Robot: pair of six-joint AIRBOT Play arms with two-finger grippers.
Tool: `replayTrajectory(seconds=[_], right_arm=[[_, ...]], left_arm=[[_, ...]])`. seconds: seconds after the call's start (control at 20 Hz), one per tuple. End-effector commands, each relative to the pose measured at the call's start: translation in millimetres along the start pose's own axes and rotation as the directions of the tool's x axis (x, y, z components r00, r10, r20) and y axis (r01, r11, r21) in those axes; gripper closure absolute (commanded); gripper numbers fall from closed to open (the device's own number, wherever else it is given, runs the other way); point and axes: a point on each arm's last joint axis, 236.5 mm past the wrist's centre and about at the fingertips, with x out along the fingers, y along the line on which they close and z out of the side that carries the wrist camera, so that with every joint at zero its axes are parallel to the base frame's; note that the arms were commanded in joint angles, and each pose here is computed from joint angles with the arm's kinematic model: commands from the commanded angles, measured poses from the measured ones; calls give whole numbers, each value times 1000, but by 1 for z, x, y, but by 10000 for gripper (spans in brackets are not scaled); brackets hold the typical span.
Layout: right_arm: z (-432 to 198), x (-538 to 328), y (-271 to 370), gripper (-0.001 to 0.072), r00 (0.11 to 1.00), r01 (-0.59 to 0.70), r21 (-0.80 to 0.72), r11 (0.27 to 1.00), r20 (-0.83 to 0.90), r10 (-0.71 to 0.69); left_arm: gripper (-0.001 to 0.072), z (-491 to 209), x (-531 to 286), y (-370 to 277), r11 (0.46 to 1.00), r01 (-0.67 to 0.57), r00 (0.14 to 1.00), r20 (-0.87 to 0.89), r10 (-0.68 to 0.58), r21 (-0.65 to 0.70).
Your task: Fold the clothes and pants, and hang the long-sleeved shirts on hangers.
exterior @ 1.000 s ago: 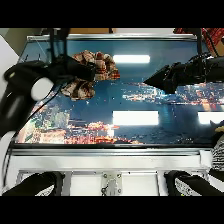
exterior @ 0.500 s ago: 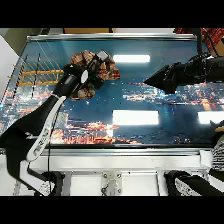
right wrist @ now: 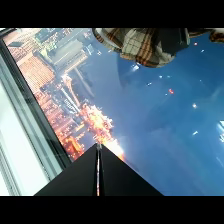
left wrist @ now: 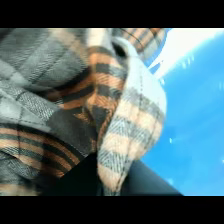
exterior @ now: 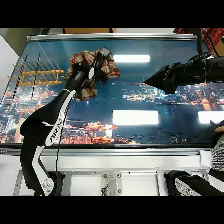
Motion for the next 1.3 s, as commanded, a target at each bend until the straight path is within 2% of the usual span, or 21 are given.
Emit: replayTrajectory(seconds=[0.0,0.2,0.3,0.4,0.5,0.65,0.85,0.95,1.1,1.15,1.25], right_arm=[[0,0,0,677,1000,-1,1,1000,-1,1],[1,0,2,678,1000,-8,2,1000,4,8],[8,0,10,678,999,-43,10,999,34,42],[20,-3,33,678,986,-144,13,990,83,142],[38,-11,38,682,975,-152,-14,988,160,152],[79,-52,9,683,944,-19,78,997,329,-8],[106,-120,-25,683,838,117,240,964,497,-225],[104,-142,-32,683,807,149,285,947,518,-284],[102,-158,-37,683,783,176,313,933,530,-326],[102,-159,-36,682,782,179,312,933,530,-328],[102,-158,-37,683,783,179,315,932,529,-329]], left_arm=[[687,63,-71,25,997,-38,990,131,46,-64],[687,140,-244,45,993,-78,891,441,110,-90],[687,153,-333,41,992,-81,812,572,119,-92],[687,159,-416,29,994,-66,727,678,105,-84],[687,162,-490,10,998,-30,635,770,64,-58],[688,165,-599,-25,998,54,452,891,-35,12],[688,155,-716,-47,983,153,138,983,-118,96],[688,149,-737,-44,982,162,64,992,-110,98],[688,157,-726,-47,983,157,90,990,-111,96],[688,166,-707,-44,988,139,142,985,-95,75],[688,183,-642,-12,983,172,288,958,8,-60]])
